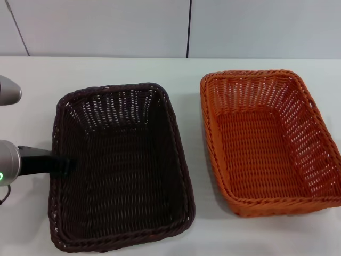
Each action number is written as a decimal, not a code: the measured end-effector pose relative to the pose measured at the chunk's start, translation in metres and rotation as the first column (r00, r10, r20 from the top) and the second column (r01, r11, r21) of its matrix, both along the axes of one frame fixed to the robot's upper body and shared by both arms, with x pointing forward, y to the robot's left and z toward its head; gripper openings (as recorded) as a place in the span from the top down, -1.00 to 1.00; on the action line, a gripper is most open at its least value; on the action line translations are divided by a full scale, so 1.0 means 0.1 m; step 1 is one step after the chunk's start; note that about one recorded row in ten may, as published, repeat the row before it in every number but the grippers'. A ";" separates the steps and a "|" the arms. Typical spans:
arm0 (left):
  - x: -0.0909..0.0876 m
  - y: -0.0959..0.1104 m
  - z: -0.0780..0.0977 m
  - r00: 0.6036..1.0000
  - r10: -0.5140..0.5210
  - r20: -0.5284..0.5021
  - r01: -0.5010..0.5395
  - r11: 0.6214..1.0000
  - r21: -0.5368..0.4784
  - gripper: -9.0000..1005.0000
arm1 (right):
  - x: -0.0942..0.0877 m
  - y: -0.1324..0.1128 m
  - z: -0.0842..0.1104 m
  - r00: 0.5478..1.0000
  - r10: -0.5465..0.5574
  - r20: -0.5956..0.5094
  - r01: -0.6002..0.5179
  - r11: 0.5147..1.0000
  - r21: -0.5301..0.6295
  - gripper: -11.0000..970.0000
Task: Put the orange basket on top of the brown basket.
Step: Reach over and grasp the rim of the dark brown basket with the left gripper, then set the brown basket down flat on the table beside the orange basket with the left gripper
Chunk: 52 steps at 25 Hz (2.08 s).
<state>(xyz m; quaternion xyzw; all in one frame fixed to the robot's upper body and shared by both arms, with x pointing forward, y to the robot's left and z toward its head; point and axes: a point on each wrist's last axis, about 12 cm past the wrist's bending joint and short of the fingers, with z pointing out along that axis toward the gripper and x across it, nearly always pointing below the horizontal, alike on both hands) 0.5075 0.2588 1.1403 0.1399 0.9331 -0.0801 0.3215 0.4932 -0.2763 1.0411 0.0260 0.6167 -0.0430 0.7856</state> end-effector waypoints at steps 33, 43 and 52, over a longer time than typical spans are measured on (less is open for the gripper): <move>0.85 -0.28 0.70 0.591 -0.801 0.094 0.721 0.576 0.385 0.49 | -0.02 0.01 0.01 1.000 -0.001 0.008 0.000 1.000 0.010 -0.50; 0.89 -0.31 0.59 0.468 -0.884 0.000 0.787 0.416 0.456 0.49 | -0.04 0.02 0.00 1.000 0.003 0.004 -0.003 1.000 0.009 -0.50; 0.88 -0.40 0.57 0.455 -0.890 0.034 0.800 0.425 0.423 0.35 | -0.03 0.03 0.01 1.000 0.009 0.007 -0.009 1.000 0.011 -0.50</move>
